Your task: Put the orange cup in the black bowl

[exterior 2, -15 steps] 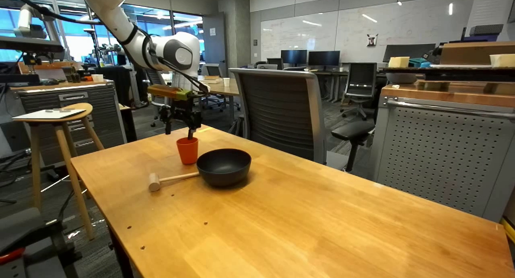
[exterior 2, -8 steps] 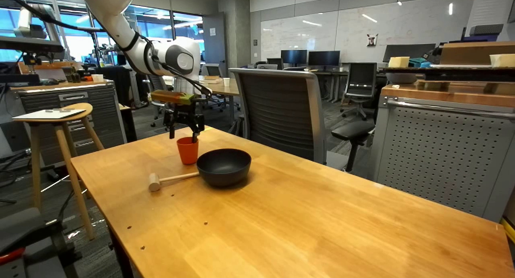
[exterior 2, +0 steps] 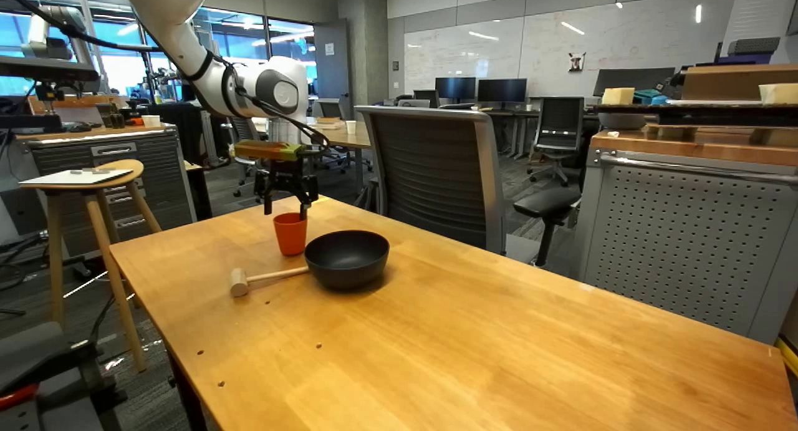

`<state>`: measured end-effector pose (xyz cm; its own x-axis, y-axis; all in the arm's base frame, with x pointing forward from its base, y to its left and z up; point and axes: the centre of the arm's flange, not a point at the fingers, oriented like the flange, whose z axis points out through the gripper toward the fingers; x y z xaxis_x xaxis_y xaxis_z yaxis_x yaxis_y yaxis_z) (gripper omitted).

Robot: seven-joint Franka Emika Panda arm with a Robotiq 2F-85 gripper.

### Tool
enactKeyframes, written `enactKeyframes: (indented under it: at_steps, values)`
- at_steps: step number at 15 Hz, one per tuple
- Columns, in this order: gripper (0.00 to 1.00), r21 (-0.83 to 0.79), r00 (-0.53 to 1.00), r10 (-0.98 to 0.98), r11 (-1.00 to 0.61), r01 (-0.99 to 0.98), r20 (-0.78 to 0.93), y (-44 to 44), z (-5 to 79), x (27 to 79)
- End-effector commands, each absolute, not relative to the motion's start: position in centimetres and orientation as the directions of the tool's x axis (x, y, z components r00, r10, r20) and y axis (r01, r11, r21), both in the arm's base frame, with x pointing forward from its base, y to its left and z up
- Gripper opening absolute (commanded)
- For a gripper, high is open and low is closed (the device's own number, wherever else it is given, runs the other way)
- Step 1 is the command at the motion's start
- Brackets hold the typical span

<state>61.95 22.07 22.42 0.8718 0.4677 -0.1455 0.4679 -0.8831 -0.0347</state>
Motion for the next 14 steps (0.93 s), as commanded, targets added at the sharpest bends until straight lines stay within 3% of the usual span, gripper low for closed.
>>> enactKeyframes:
  at_steps: [1,14]
  values:
    - [1.0,0.001,0.864,0.488,-0.87,0.492,-0.126,22.5,23.8,62.7]
    - [1.0,-0.005,0.866,0.479,-0.875,0.483,-0.141,21.6,23.5,62.9]
